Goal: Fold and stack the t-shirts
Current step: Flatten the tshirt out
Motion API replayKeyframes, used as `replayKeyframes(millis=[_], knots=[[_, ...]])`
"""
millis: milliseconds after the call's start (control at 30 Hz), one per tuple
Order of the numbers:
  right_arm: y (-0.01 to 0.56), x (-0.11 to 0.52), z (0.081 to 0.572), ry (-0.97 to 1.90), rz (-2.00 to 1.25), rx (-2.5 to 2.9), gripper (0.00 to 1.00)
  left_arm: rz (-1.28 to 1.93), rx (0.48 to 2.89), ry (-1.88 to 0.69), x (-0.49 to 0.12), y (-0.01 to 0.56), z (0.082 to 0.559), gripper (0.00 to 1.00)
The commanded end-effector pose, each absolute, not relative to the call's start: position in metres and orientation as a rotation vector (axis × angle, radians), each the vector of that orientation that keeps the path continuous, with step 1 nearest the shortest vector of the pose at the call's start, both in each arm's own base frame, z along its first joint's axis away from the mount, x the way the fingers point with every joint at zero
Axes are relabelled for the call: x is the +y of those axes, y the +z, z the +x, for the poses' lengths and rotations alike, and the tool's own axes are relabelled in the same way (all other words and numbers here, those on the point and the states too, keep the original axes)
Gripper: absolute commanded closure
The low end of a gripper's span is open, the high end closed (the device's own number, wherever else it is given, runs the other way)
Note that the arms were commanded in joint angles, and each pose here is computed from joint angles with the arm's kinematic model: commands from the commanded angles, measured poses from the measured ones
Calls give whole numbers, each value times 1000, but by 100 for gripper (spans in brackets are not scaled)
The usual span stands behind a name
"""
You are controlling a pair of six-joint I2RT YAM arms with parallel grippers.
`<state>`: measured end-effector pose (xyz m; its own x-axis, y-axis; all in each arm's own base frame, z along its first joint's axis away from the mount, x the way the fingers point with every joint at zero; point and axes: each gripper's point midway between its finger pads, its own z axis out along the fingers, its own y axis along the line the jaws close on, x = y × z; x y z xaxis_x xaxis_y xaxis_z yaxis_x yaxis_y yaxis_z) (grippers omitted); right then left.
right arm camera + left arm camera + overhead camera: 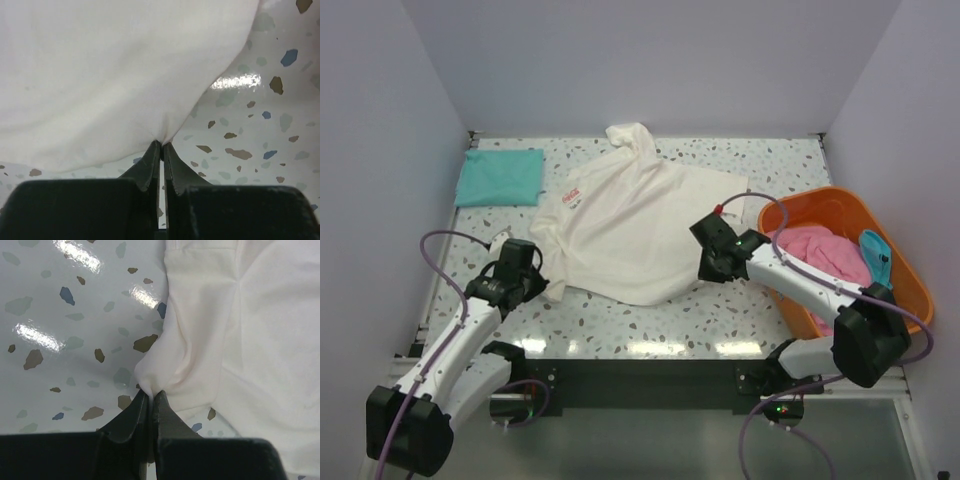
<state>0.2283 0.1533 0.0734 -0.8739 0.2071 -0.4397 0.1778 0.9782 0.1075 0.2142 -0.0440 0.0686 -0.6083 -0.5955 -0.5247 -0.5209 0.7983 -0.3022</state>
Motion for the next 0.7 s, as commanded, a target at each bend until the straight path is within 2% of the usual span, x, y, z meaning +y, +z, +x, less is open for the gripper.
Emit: replayKeyframes(millis=[0,233,300,333,367,433,533,667], knots=[[75,149,241,-51,194,2696,96,-794,2306,-179,-46,81,231,100],[50,177,287,-113,125,2746,95,-794,2319,-169,-46,75,233,100],[43,188,297,-95,112,2755,89,-793,2320,-166,-46,75,232,100],[42,191,299,-82,112,2757,74,-793,2322,-166,-46,74,232,100],[42,193,302,-71,114,2756,65,-793,2323,-165,-46,74,232,100],[43,198,303,-38,107,2754,56,-795,2319,-162,-45,74,231,100],[47,199,304,-3,85,2727,46,-797,2324,-157,-45,72,231,100],[54,204,305,78,18,2678,46,-796,2331,-151,-45,70,231,100]])
